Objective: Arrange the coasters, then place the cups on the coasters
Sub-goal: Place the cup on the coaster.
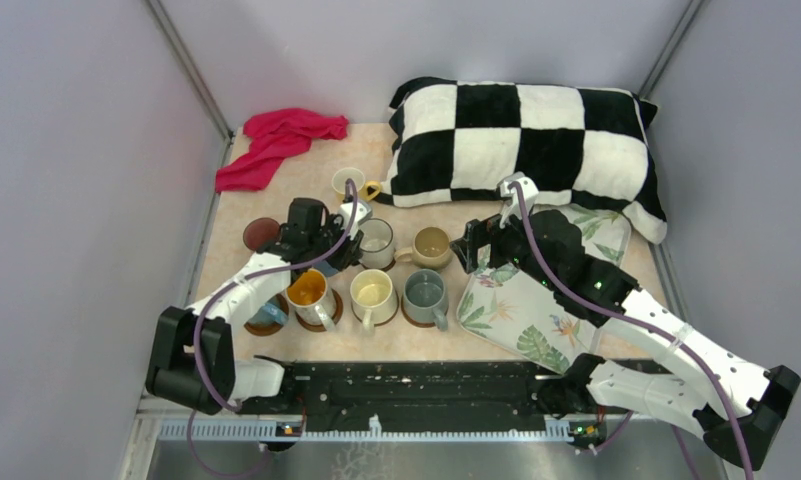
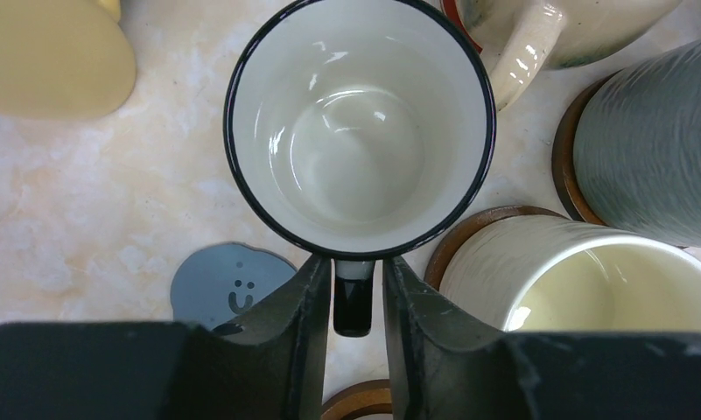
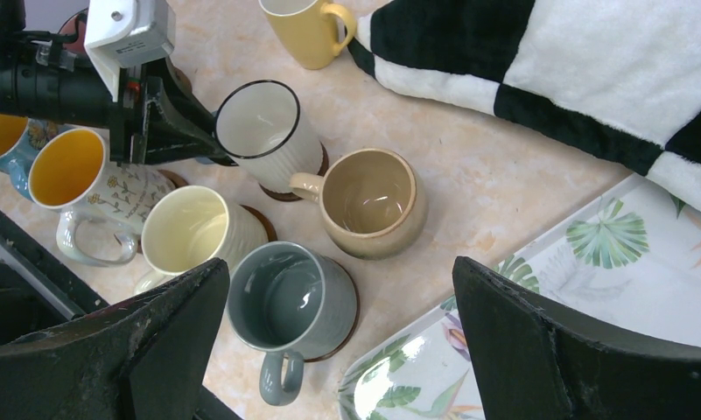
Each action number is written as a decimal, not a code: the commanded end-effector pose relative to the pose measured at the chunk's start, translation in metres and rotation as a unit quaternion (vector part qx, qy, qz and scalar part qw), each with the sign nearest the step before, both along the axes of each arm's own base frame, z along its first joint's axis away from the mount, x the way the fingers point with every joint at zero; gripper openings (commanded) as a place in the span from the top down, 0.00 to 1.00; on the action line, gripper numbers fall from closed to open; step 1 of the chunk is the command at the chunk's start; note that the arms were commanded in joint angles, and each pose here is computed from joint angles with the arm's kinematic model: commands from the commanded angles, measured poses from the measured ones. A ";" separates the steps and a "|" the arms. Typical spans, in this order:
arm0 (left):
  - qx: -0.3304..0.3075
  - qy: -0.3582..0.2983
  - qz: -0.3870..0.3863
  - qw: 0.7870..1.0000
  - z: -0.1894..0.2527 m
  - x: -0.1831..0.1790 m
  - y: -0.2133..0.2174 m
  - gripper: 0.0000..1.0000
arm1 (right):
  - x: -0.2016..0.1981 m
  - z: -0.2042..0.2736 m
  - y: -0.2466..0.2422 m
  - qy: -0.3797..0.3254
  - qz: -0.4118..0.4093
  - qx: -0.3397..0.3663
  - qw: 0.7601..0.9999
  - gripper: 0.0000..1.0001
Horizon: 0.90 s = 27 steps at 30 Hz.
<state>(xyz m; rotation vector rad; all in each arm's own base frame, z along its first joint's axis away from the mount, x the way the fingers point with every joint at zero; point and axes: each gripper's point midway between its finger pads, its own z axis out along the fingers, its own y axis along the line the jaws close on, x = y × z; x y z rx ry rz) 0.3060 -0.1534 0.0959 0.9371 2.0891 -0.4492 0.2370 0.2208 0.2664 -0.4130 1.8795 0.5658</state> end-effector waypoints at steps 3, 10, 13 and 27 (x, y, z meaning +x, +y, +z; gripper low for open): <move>-0.025 -0.070 -0.010 0.997 0.035 0.013 -0.008 0.60 | 0.002 0.018 -0.001 -0.022 -0.003 0.026 0.999 0.01; -0.029 -0.076 -0.006 0.997 0.041 0.011 -0.007 0.46 | 0.002 0.018 -0.001 -0.021 -0.004 0.026 0.999 0.01; -0.030 -0.082 0.002 0.996 0.046 0.012 -0.005 0.39 | 0.003 0.019 -0.001 -0.022 -0.004 0.027 0.999 0.01; -0.074 -0.093 0.031 0.992 0.078 0.019 -0.010 0.07 | 0.004 0.017 0.000 -0.021 -0.006 0.022 1.000 0.01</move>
